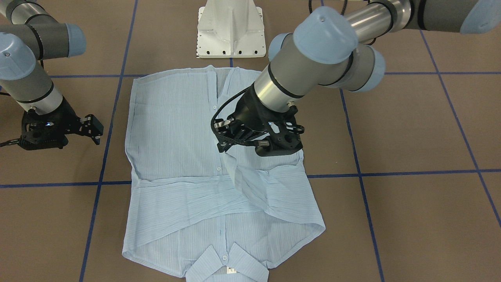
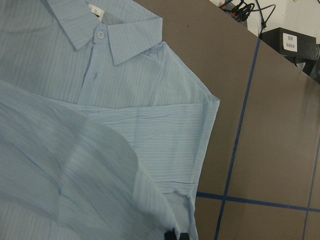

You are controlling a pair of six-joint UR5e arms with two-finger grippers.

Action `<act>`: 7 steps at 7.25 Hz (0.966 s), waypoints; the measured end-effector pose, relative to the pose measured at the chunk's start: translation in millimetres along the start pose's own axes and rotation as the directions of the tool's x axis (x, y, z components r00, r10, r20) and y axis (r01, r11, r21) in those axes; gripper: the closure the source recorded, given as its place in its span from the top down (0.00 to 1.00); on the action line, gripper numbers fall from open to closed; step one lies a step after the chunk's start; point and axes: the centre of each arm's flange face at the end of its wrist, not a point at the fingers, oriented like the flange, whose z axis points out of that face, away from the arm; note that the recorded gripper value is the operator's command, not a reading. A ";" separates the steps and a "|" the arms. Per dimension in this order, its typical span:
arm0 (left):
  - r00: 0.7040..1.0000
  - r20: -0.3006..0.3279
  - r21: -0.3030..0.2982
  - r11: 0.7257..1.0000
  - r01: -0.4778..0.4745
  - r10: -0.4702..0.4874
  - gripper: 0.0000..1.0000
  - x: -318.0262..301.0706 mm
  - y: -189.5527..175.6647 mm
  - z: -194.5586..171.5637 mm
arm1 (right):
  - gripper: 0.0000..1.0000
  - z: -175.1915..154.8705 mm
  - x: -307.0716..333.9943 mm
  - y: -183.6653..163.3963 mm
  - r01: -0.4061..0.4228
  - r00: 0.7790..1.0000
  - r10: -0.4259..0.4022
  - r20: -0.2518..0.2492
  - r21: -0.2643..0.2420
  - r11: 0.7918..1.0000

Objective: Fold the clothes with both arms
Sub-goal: 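Fold the held sleeve across the shirt toward the right gripper and release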

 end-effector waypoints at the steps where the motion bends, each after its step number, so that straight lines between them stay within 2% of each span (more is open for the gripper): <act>1: 1.000 -0.005 0.014 1.000 0.002 -0.002 0.00 -0.1 3.7 17.6 | 1.00 -0.2 -0.3 -0.3 -0.001 1.000 0.001 0.000 0.001 1.000; 3: 1.000 -0.003 0.043 0.999 0.005 -0.005 0.00 -8.2 1.1 35.9 | 1.00 -0.8 -1.9 -1.3 0.000 1.000 0.000 0.002 0.002 1.000; 4: 1.000 -0.005 0.048 0.999 0.005 -0.005 0.14 -10.9 1.1 40.3 | 1.00 -0.7 -2.0 -1.5 0.000 1.000 0.000 0.002 0.002 1.000; 5: 1.000 -0.018 0.049 0.999 -0.003 0.004 0.88 -11.7 7.9 46.7 | 1.00 -1.0 -2.5 -1.7 0.000 1.000 0.000 0.003 0.003 1.000; 6: 0.999 -0.042 0.047 0.999 -0.018 0.020 1.00 -11.9 23.2 56.7 | 1.00 -1.9 -3.6 -2.1 0.001 1.000 -0.001 0.007 0.003 1.000; 7: 0.997 -0.073 0.037 0.999 -0.037 0.039 1.00 -11.4 41.6 65.7 | 1.00 -2.7 -4.9 -2.6 0.002 1.000 -0.002 0.010 0.003 1.000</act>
